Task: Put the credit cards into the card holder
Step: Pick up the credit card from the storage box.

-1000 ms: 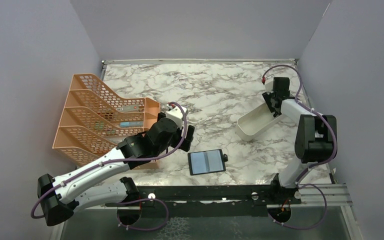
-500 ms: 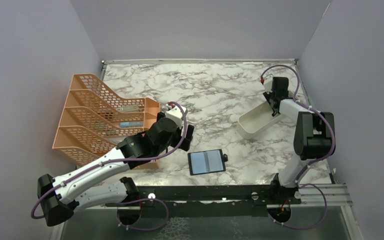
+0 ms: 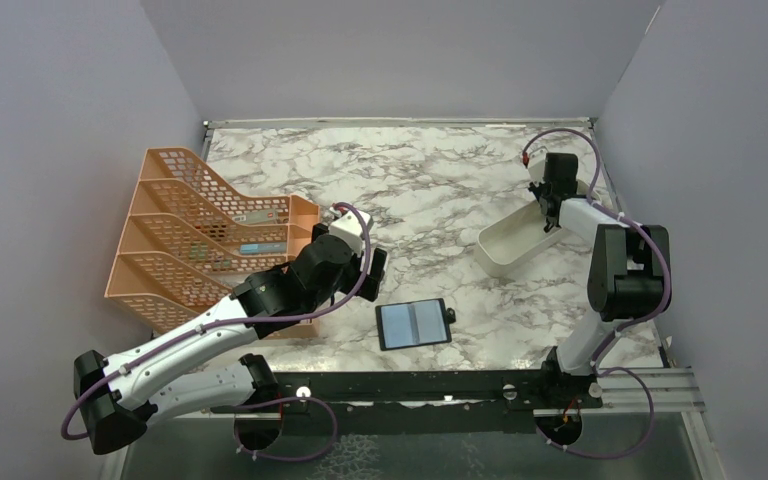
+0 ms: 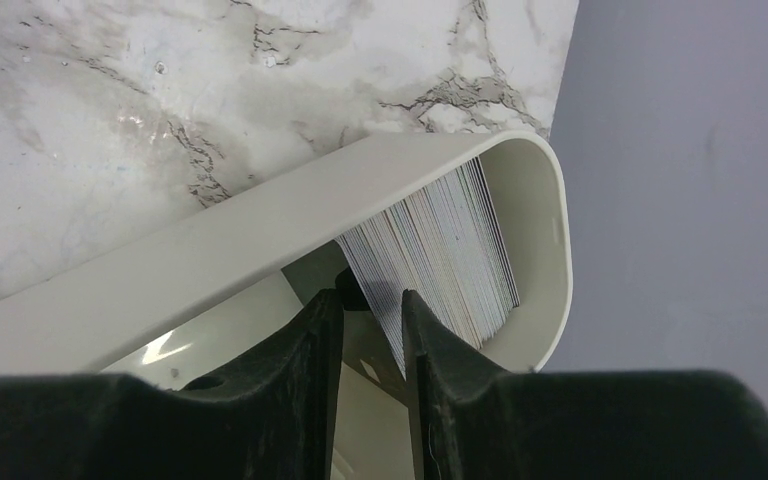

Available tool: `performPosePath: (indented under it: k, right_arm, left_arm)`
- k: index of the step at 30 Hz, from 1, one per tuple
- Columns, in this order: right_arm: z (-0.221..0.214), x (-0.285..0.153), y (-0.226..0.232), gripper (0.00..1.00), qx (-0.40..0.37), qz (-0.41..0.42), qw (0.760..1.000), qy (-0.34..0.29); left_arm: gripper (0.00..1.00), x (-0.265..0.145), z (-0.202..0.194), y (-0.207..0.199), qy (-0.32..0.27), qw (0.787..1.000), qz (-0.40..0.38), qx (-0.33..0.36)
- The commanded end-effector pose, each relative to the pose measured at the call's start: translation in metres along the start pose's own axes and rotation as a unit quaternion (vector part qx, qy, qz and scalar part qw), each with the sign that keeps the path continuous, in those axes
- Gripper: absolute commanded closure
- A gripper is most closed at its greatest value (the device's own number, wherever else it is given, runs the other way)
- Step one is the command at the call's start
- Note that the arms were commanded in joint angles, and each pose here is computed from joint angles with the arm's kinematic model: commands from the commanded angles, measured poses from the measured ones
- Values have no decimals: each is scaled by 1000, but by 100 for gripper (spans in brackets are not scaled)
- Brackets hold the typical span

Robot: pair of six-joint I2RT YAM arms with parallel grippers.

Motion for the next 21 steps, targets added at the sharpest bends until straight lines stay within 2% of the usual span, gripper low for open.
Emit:
performPosePath:
  k: [1, 10, 15, 21]
  right_arm:
    - [11, -13, -27, 69, 26, -50, 998, -24]
    - [15, -23, -33, 79, 34, -49, 998, -32]
    - [18, -31, -29, 99, 38, -21, 998, -43]
    - [28, -52, -8, 99, 74, 69, 993, -67]
  left_arm:
    - [1, -2, 2, 4, -8, 1000, 8, -3]
    - [1, -2, 2, 4, -7, 1000, 6, -8]
    - [1, -4, 2, 5, -9, 1000, 6, -12]
    - [1, -4, 4, 3, -11, 1000, 1, -15]
Point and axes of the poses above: each gripper's point midway between its finger pads, its own x axis out along the fingers, its own y axis along the line the jaws close on, z = x × y, the point moved 5 cm from there along -x, back along the fingers, and after that the axes turned 9 degrees about -x, right-handed, at the moved point
